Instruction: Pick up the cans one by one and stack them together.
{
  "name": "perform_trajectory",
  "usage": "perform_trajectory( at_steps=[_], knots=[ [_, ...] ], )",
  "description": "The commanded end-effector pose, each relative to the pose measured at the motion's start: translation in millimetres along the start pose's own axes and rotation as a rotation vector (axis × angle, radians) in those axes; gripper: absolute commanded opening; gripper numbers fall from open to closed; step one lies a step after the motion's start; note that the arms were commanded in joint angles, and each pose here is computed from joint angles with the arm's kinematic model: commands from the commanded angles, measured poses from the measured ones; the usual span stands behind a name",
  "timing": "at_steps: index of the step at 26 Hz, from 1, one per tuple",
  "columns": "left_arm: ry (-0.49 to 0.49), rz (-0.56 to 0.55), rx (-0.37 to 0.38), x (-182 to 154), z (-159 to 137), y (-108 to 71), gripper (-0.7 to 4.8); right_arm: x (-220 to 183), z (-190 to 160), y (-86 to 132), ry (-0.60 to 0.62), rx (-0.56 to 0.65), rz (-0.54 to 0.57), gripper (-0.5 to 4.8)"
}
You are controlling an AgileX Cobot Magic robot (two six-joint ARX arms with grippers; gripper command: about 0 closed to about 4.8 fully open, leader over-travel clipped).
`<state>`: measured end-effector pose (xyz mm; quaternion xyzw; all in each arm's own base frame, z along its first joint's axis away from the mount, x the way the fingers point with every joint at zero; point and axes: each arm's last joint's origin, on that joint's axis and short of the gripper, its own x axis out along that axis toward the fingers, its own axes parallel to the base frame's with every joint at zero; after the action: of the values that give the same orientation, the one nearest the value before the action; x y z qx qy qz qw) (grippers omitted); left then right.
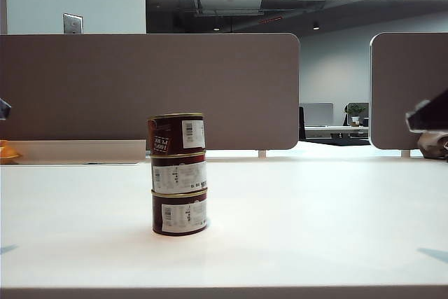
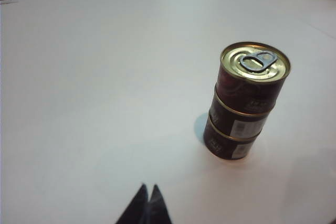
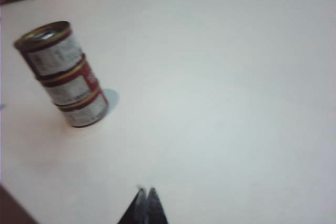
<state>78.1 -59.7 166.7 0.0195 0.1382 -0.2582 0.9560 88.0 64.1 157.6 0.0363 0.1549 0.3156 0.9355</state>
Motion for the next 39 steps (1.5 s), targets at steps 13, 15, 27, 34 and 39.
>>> perform_trajectory(
  at_steps=[13, 15, 27, 34, 39],
  knots=[
    [-0.027, 0.042, 0.044, 10.9, -21.5, 1.4, -0.06, 4.6, -18.0, -8.9, 0.001, -0.001, -0.198, 0.04],
    [-0.029, 0.040, 0.044, 10.9, -21.3, 1.3, -0.06, 4.6, -18.3, -8.9, 0.004, -0.001, -0.198, 0.04],
    [-0.029, 0.036, 0.032, 10.8, -20.9, 1.1, -0.05, 4.5, -18.1, -8.9, 0.001, -0.001, -0.198, 0.04],
    [-0.036, 0.036, 0.031, 10.3, -20.3, 1.2, -0.05, 4.4, -18.0, -8.9, 0.000, -0.001, -0.197, 0.04],
    [-0.035, 0.036, 0.031, 10.4, -20.5, 1.2, -0.05, 2.7, -15.2, -8.5, -0.036, 0.001, -0.193, 0.04]
  ],
)
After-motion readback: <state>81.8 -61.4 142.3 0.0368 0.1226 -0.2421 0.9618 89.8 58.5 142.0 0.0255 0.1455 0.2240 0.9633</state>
